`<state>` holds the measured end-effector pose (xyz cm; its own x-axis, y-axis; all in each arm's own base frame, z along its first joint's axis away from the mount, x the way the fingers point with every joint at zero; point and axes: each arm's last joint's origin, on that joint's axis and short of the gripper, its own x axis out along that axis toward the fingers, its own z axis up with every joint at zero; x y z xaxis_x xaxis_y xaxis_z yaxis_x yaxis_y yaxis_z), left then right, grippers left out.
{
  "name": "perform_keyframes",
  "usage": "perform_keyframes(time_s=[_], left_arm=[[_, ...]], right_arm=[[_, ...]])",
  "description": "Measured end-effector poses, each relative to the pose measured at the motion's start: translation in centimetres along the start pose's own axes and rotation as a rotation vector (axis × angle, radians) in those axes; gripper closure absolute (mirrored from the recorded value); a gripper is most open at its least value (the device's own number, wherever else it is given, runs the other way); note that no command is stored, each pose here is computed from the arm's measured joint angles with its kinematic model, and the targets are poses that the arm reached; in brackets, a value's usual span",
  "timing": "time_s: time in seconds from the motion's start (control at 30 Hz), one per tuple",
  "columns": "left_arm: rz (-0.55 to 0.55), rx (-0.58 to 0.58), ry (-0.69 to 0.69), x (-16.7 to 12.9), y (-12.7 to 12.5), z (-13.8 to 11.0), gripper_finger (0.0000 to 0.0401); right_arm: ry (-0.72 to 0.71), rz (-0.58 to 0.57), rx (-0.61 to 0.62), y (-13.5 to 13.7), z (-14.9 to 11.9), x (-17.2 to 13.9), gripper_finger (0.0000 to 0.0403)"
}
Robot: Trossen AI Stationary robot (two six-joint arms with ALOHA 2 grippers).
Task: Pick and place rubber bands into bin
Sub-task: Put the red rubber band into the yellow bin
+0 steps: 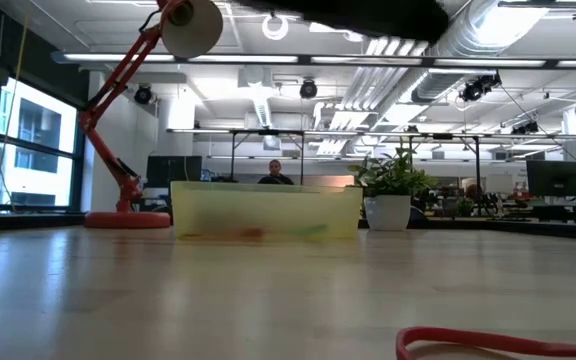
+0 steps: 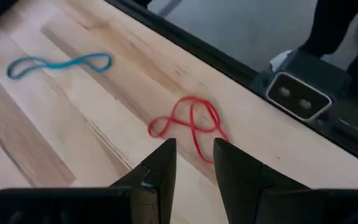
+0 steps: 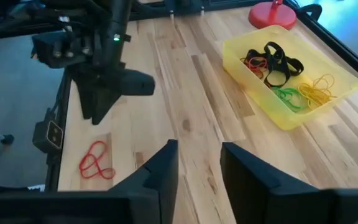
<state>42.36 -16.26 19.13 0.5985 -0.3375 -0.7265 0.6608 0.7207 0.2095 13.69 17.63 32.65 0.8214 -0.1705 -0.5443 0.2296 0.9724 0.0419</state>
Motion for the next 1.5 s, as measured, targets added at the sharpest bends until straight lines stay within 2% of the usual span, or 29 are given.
perform_keyframes(time_s=[0.33,0.5,0.83,1.5], left_arm=[[0.03,0.135,-0.088,3.4,1.0,1.5,0.0304],[0.03,0.186,-0.091,4.3,1.0,1.2,0.0304],[-0.003,0.203,-0.032,6.8,0.4,-0.7,0.0304],[-0.027,0.213,-0.036,8.7,-0.9,-1.3,0.0304]], right_arm=[[0.048,0.004,-0.003,0.5,-0.7,0.1,0.0276],[0.054,0.022,-0.014,0.7,-1.0,-0.2,0.0276],[0.057,0.03,-0.024,0.7,-1.2,-0.4,0.0277],[0.062,0.025,-0.034,0.7,-1.2,-0.4,0.0277]])
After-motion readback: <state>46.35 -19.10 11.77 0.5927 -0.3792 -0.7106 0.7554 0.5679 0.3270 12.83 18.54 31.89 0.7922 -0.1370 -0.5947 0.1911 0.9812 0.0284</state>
